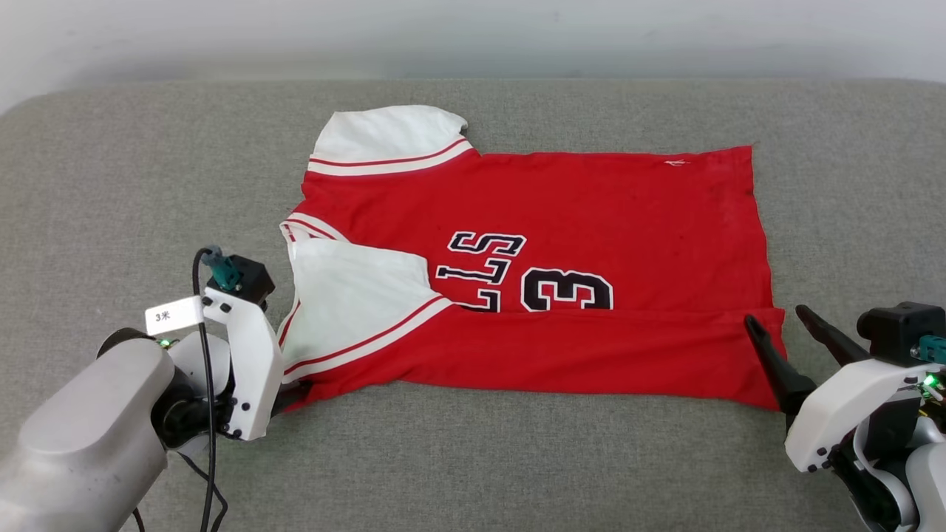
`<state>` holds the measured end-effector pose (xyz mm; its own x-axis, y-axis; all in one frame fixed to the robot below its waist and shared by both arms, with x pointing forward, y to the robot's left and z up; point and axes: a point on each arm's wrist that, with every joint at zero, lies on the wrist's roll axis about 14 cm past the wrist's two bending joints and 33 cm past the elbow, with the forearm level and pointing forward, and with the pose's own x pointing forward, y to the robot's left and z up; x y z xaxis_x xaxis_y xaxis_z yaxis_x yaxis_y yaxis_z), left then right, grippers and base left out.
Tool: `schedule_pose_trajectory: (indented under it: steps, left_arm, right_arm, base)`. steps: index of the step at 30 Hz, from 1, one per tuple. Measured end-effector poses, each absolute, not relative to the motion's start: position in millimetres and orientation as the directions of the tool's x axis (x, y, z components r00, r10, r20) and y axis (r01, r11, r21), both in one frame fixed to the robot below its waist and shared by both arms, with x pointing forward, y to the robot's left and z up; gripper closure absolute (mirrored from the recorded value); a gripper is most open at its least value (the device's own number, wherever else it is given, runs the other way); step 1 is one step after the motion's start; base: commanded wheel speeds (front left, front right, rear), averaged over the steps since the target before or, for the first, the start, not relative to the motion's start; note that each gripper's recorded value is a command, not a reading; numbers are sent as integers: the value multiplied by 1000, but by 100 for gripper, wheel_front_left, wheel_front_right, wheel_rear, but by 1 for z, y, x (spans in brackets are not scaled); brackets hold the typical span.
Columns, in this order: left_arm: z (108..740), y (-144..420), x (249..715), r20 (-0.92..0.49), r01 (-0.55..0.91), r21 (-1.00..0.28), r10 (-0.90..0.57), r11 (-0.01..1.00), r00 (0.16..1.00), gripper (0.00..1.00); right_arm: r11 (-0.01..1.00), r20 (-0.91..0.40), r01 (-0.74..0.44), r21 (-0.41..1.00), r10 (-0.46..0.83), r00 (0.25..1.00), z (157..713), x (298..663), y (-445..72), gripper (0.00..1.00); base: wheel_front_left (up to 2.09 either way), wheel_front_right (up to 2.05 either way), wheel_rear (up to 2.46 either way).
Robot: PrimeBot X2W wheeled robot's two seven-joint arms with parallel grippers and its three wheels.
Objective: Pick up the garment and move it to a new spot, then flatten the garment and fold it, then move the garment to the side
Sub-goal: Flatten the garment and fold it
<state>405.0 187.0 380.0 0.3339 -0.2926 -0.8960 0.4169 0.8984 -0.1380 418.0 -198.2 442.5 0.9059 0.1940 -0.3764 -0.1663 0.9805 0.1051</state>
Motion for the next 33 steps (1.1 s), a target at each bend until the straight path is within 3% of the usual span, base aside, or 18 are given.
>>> schedule_pose_trajectory:
  steps: [7,8,9,10,20,24,33]
  left_arm:
    - [365,184,400,-911,408,-163,-296,898,287,0]
    - [365,184,401,-909,402,-169,-300,900,289,47]
    - [365,183,400,-908,398,-177,-305,900,288,78]
    - [365,182,400,-906,400,-178,-308,899,289,100]
    - [383,176,406,-862,418,-176,-344,891,371,100]
    - [394,173,407,-838,430,-182,-368,884,402,100]
    - [413,171,415,-799,461,-162,-390,873,457,100]
  right_arm:
    - [983,-387,-152,104,181,904,439,418,-204,0]
    - [983,-384,-152,100,179,906,440,419,-205,0]
    - [984,-381,-153,95,178,907,442,421,-206,0]
    - [984,-380,-156,88,178,908,445,422,-207,0]
    - [973,-460,-229,-30,191,867,470,436,-220,0]
    - [962,-594,-270,-41,194,781,465,431,-223,0]
    - [940,-849,-343,-5,177,497,436,406,-223,0]
  base:
    - [0,0,0]
    - [0,0,0]
    - [0,0,0]
    - [0,0,0]
    - [0,0,0]
    - [0,0,0]
    - [0,0,0]
